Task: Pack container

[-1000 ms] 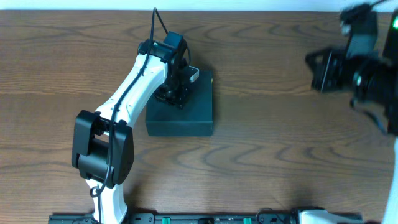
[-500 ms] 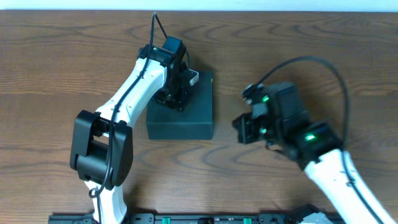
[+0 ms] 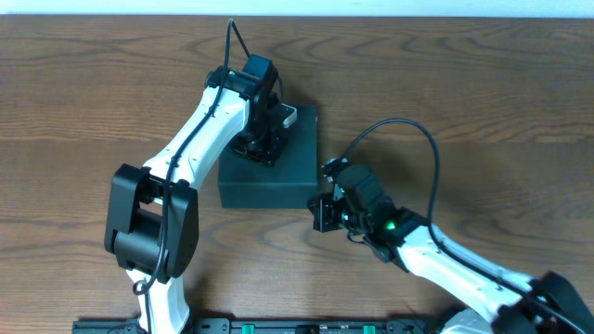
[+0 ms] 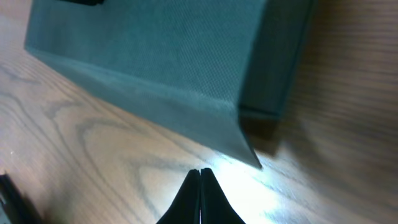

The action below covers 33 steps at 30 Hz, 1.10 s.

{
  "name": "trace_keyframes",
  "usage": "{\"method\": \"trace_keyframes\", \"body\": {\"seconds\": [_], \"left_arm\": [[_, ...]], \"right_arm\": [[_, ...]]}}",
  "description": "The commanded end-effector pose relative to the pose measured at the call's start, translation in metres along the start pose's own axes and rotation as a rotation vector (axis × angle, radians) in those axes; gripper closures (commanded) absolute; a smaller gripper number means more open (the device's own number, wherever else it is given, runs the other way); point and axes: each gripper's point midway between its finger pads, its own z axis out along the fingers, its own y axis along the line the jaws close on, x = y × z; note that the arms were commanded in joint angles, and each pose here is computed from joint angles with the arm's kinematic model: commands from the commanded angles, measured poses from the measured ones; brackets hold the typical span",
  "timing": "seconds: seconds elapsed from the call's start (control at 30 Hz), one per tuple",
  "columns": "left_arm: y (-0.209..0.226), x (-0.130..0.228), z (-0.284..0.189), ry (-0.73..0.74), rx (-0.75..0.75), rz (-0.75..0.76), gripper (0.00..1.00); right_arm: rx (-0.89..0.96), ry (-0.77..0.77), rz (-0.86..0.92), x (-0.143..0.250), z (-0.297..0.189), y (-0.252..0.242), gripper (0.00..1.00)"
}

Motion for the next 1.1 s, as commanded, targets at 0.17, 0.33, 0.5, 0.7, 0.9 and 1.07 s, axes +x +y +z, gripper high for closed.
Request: {"method": "trace_keyframes", "body": {"seconds": [0.17, 0.33, 0.5, 0.7, 0.9, 1.07], "left_arm": [[0.000, 0.004, 0.001, 0.007, 0.005, 0.010, 0.94], [0.000, 0.004, 0.001, 0.007, 0.005, 0.010, 0.94], [-0.001, 0.004, -0.002, 0.003, 0.004, 0.010, 0.94], [-0.014, 0.001, -0.068, -0.177, -0.023, 0.000, 0.94], [-0.021, 0.054, -0.177, -0.434, -0.082, -0.036, 0.94], [-0.027, 0.123, -0.213, -0.576, -0.128, -0.091, 0.94]], "right_arm": [[0.113, -0.085, 0.056, -0.011, 0.021, -0.025, 0.98], [0.129, -0.140, 0.051, -0.023, 0.020, -0.027, 0.98], [0.024, -0.063, 0.047, -0.011, 0.020, -0.008, 0.99], [-0.078, -0.033, 0.028, -0.016, -0.018, 0.016, 0.98], [-0.082, -0.235, -0.048, -0.064, -0.109, 0.025, 0.99], [-0.027, -0.332, -0.053, -0.064, -0.176, 0.015, 0.98]]}}
